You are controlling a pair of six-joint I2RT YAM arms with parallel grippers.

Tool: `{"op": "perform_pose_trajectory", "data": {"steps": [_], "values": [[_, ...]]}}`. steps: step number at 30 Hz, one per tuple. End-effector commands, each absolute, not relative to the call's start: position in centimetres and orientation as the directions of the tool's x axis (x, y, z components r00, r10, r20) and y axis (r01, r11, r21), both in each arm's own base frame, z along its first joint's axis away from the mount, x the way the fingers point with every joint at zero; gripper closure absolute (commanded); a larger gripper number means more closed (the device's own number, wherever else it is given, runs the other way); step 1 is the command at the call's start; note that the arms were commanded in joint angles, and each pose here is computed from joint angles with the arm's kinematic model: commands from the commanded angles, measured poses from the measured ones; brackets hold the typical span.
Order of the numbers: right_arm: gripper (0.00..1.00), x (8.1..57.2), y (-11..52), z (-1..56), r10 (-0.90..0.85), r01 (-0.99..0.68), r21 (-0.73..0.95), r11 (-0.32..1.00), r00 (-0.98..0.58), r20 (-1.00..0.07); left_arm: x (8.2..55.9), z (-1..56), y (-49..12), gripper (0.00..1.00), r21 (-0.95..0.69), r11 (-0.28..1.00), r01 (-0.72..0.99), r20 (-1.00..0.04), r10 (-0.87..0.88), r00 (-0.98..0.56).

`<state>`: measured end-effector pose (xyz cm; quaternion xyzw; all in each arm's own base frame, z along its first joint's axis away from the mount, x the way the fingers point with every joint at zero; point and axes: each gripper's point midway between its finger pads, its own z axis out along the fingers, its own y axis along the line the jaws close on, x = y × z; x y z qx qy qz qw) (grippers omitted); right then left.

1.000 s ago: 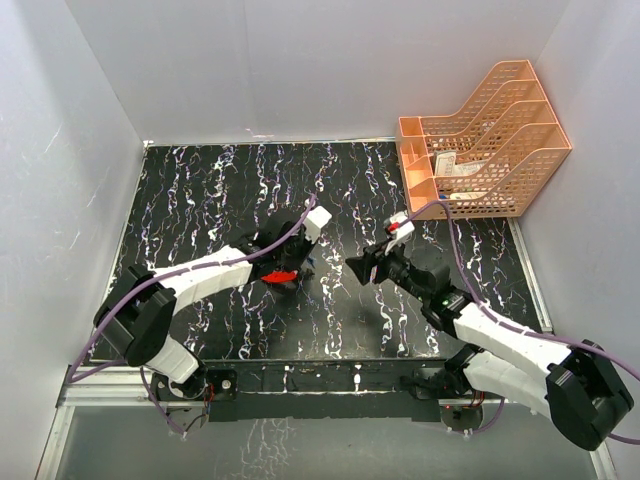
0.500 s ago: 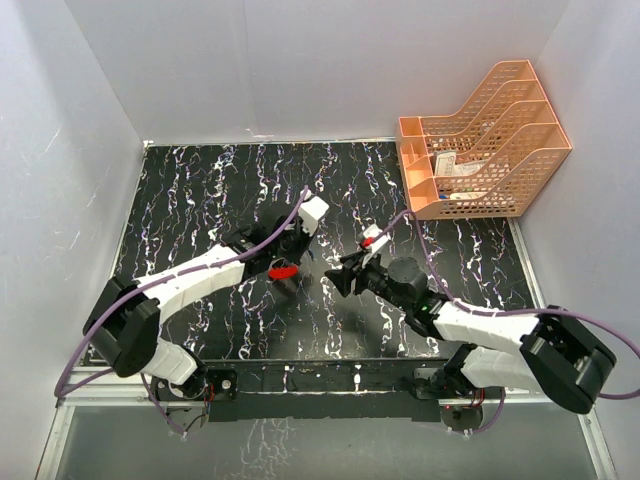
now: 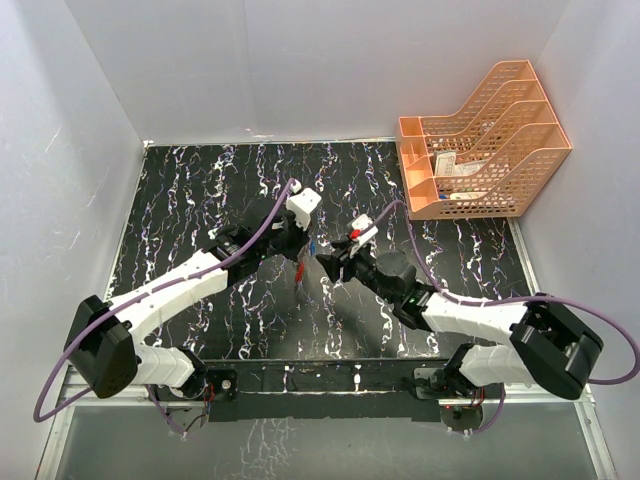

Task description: Remove the keys from the keyring

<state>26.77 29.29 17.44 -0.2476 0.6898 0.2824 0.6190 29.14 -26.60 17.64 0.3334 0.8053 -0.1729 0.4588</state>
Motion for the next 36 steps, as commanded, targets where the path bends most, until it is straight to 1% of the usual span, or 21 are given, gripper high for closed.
{"op": "perform_pose_trajectory", "data": {"steps": [1, 16, 27, 36], "values": [[0.52, 28.0, 30.5, 21.1, 0.067, -0.680, 0.063, 0.731, -0.020, -0.998, 28.8, 19.9, -26.9, 1.00, 0.009, 0.716, 0.698, -0.877, 0.342, -0.339], [0.55, 28.5, 31.9, 20.5, 0.055, -0.674, 0.063, 0.736, -0.034, -0.998, 28.8, 20.2, -26.8, 1.00, 0.002, 0.723, 0.690, -0.884, 0.324, -0.336], [0.56, 28.8, 32.9, 20.9, 0.071, -0.668, 0.064, 0.742, -0.017, -0.997, 28.4, 22.8, -27.0, 1.00, -0.038, 0.729, 0.684, -0.916, 0.248, -0.315], [0.56, 29.3, 32.6, 22.1, 0.078, -0.647, 0.047, 0.761, 0.020, -0.997, 27.9, 23.9, -26.8, 1.00, -0.045, 0.725, 0.687, -0.925, 0.229, -0.302]]}}
